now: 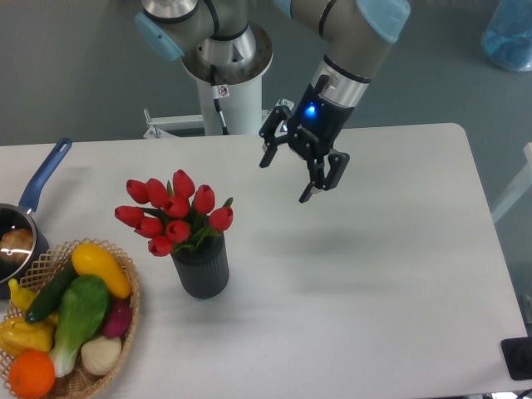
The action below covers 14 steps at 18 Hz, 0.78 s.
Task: Pick up the flowers from the vase
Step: 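Lower the open gripper toward the tulip stems above the black vase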
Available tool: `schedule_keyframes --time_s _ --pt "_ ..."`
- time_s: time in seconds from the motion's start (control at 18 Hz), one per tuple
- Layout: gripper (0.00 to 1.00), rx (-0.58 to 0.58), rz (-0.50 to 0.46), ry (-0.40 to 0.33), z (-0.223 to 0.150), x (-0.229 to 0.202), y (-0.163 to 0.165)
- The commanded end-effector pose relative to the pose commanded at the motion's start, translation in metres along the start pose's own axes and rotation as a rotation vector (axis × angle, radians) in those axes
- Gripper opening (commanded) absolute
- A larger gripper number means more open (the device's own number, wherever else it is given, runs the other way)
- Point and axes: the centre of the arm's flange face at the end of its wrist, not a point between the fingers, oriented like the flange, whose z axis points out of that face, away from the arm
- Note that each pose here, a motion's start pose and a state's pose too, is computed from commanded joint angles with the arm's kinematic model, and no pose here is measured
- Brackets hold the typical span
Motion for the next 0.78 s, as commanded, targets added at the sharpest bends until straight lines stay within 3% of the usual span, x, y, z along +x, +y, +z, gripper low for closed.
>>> schedule_keyframes --time_s 0.78 --pt "1.0 0.049 -0.018 0.084 0.04 0.021 -0.015"
